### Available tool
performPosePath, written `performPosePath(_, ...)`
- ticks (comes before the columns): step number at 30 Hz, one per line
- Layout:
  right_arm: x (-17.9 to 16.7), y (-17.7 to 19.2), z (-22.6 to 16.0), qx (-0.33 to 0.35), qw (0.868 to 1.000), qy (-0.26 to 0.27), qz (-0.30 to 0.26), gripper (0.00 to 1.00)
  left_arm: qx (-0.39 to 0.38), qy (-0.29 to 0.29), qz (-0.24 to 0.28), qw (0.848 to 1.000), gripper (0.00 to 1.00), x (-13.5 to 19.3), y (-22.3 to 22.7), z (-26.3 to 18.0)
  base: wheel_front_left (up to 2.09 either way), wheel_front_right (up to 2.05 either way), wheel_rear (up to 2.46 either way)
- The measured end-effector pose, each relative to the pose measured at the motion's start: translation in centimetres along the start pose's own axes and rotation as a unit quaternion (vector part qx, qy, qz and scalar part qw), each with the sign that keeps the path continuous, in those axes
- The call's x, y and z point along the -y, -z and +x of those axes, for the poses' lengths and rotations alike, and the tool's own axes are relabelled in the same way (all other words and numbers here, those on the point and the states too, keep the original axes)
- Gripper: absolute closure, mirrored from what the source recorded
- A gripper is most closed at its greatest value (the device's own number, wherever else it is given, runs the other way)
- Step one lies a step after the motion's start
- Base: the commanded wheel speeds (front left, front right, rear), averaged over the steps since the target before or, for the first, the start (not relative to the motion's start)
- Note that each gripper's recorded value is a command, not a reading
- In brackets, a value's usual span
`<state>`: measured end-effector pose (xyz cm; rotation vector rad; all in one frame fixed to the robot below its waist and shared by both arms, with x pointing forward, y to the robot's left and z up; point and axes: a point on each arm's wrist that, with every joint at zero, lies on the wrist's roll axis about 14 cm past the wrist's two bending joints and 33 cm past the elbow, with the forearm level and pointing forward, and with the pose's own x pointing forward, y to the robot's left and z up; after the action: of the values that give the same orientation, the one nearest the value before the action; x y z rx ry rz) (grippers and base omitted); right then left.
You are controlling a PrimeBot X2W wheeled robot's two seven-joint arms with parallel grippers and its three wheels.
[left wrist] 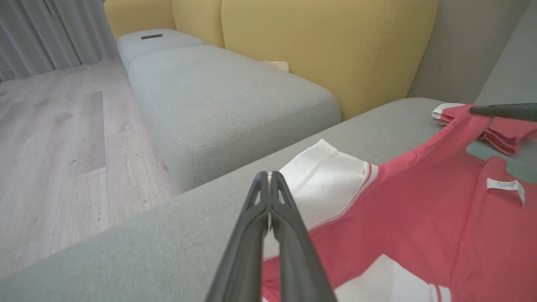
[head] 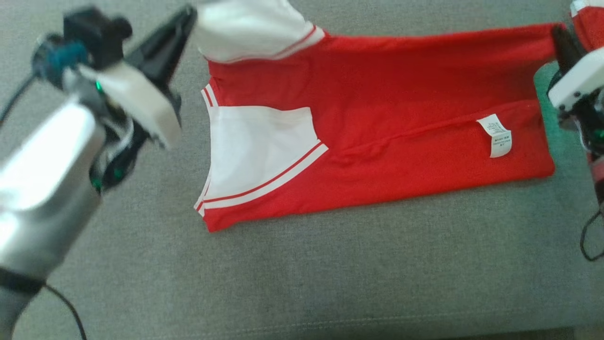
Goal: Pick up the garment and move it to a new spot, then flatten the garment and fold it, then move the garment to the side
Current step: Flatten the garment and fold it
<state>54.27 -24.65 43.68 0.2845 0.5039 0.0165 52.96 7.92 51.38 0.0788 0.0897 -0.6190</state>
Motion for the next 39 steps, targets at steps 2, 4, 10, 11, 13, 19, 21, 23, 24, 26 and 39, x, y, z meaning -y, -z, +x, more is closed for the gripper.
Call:
performPosePath(2,0.1,0.6,-0.3,-0.005,1.0,-0.002,0.003,1.0,-0.004,0.0,-0.01,1.0,1.0,0.7,0.6,-1.1,0.0,0.0,0.0)
performPosePath(4,0.5,1.6,-0.6,-0.017,1.0,0.001,0.004,1.0,-0.018,-0.002,-0.017,1.0,1.0,1.4,1.7,-2.3,0.0,0.0,0.0)
performPosePath(10,1.4,3.8,-1.4,-0.038,0.999,0.007,0.011,1.0,-0.042,-0.014,-0.033,0.998,1.0,2.9,3.8,-5.1,0.0,0.0,0.0)
performPosePath(11,1.5,4.2,-1.5,-0.041,0.999,0.007,0.012,1.0,-0.045,-0.017,-0.037,0.998,1.0,3.1,4.0,-5.6,0.0,0.0,0.0)
performPosePath(13,1.6,4.8,-1.7,-0.047,0.999,0.007,0.013,1.0,-0.049,-0.023,-0.047,0.997,1.0,3.8,4.5,-6.6,0.0,0.0,0.0)
performPosePath(19,2.0,6.2,-2.5,-0.059,0.998,0.007,0.014,1.0,-0.067,-0.039,-0.079,0.994,1.0,5.4,6.1,-9.1,0.0,0.0,0.0)
performPosePath(21,1.9,6.8,-2.7,-0.064,0.998,0.006,0.014,1.0,-0.078,-0.04,-0.085,0.993,1.0,5.9,6.8,-9.7,0.0,0.0,0.0)
performPosePath(23,1.9,7.8,-3.1,-0.074,0.997,0.005,0.014,0.66,-0.083,-0.043,-0.097,0.991,1.0,6.5,7.5,-10.2,0.0,0.0,0.0)
performPosePath(24,1.9,8.0,-3.2,-0.076,0.997,0.005,0.014,0.46,-0.083,-0.047,-0.103,0.99,1.0,6.6,7.7,-10.2,0.0,0.0,0.0)
performPosePath(26,2.0,8.3,-3.5,-0.078,0.997,0.005,0.015,0.0,-0.087,-0.056,-0.117,0.988,0.99,6.8,8.2,-10.3,0.0,0.0,0.0)
performPosePath(39,1.0,7.5,-9.0,0.036,0.999,-0.007,0.017,0.0,-0.07,-0.144,-0.158,0.974,0.0,7.9,8.7,-13.5,0.0,0.0,0.0)
